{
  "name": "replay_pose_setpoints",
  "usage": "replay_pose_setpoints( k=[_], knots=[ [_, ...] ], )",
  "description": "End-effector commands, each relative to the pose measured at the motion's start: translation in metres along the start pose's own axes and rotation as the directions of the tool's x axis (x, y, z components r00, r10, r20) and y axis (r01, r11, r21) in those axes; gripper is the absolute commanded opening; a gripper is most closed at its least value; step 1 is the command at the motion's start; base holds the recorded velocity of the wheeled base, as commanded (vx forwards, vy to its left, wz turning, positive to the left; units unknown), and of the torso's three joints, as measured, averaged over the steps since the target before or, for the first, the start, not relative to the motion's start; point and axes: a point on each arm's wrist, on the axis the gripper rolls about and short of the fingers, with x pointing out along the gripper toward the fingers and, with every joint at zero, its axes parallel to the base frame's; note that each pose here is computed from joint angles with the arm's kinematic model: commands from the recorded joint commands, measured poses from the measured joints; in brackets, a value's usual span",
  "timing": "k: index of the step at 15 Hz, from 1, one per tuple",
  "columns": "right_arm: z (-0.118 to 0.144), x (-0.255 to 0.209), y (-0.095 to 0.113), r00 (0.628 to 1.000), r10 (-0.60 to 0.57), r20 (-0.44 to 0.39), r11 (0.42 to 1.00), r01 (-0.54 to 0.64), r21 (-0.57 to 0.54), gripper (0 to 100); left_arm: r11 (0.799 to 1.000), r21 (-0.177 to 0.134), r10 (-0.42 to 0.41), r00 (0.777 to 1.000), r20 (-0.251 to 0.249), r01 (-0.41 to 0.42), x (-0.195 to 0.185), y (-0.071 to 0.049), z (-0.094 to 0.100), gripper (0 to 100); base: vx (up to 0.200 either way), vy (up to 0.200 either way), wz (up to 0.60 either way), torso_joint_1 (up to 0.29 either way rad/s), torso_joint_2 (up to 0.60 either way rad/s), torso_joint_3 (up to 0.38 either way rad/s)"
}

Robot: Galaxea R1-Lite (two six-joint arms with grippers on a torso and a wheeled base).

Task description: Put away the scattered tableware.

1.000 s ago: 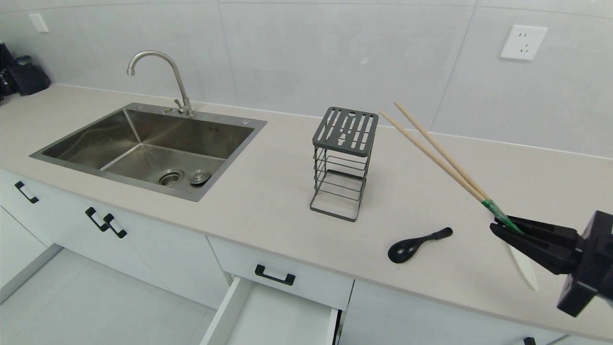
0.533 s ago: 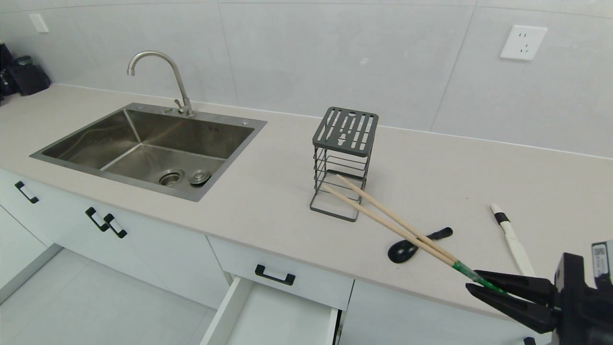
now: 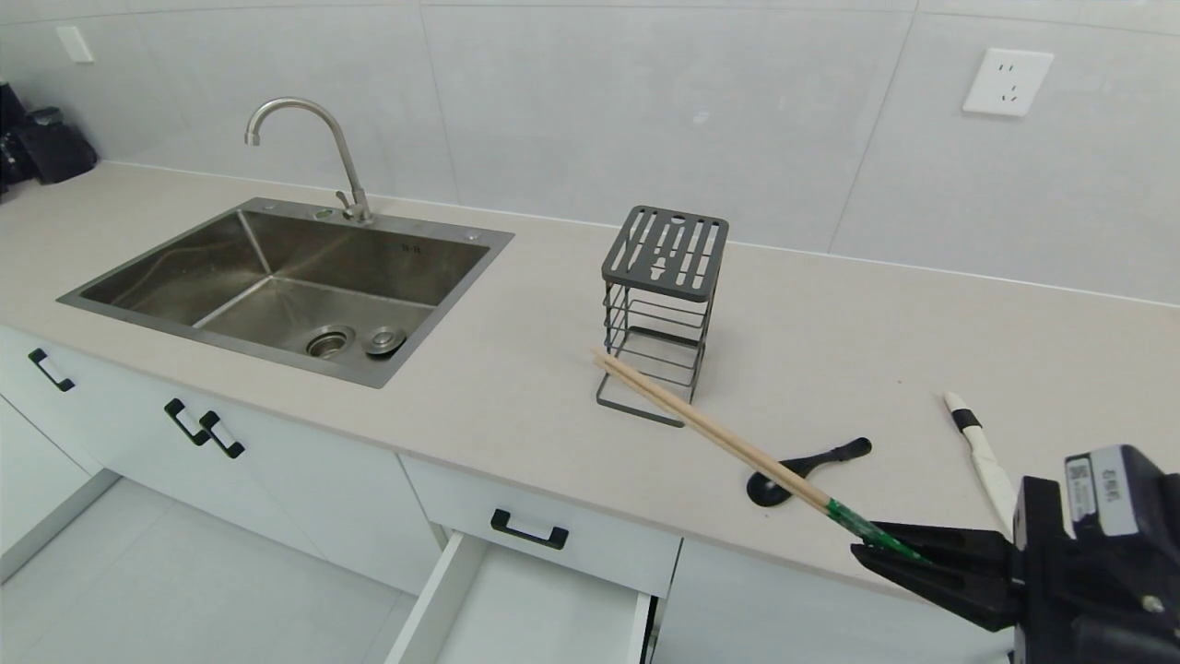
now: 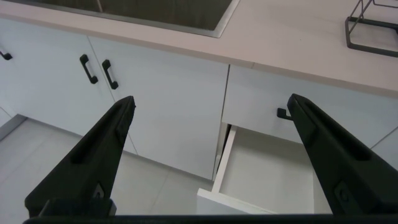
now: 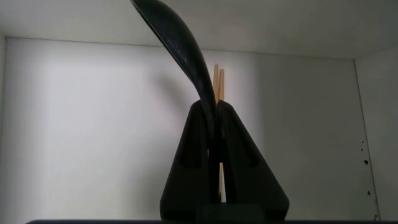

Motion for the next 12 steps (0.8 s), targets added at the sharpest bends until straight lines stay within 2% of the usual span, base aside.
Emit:
replay_pose_setpoints(
  k=[1, 2, 6, 9, 12],
  knots=[
    [-0.004, 0.017, 0.000, 0.998, 0.048, -0.045, 0.999, -0.048, 0.016, 0, 1.000, -0.001, 0.001, 1.000, -0.001, -0.001, 0.000, 0.000, 0.000, 100, 0.000, 0.000, 0.00, 0.000, 0.00, 0.000],
    [-0.008, 0.026, 0.001, 0.994, 0.076, -0.080, 0.997, -0.074, 0.027, 0, 1.000, -0.001, 0.001, 1.000, -0.001, -0.001, 0.000, 0.000, 0.000, 100, 0.000, 0.000, 0.00, 0.000, 0.00, 0.000],
    [-0.012, 0.052, 0.005, 0.980, 0.149, -0.130, 0.989, -0.144, 0.041, 0, 1.000, -0.001, 0.001, 1.000, -0.001, -0.001, 0.000, 0.000, 0.000, 100, 0.000, 0.000, 0.00, 0.000, 0.00, 0.000],
    [-0.010, 0.074, 0.023, 0.958, 0.240, -0.158, 0.971, -0.238, 0.034, 0, 1.000, -0.001, 0.001, 1.000, -0.001, -0.001, 0.000, 0.000, 0.000, 100, 0.000, 0.000, 0.00, 0.000, 0.00, 0.000],
    [-0.011, 0.090, 0.030, 0.957, 0.231, -0.176, 0.973, -0.224, 0.056, 0, 1.000, -0.001, -0.001, 1.000, 0.001, 0.001, 0.000, 0.000, 0.000, 100, 0.000, 0.000, 0.00, 0.000, 0.00, 0.000]
  ],
)
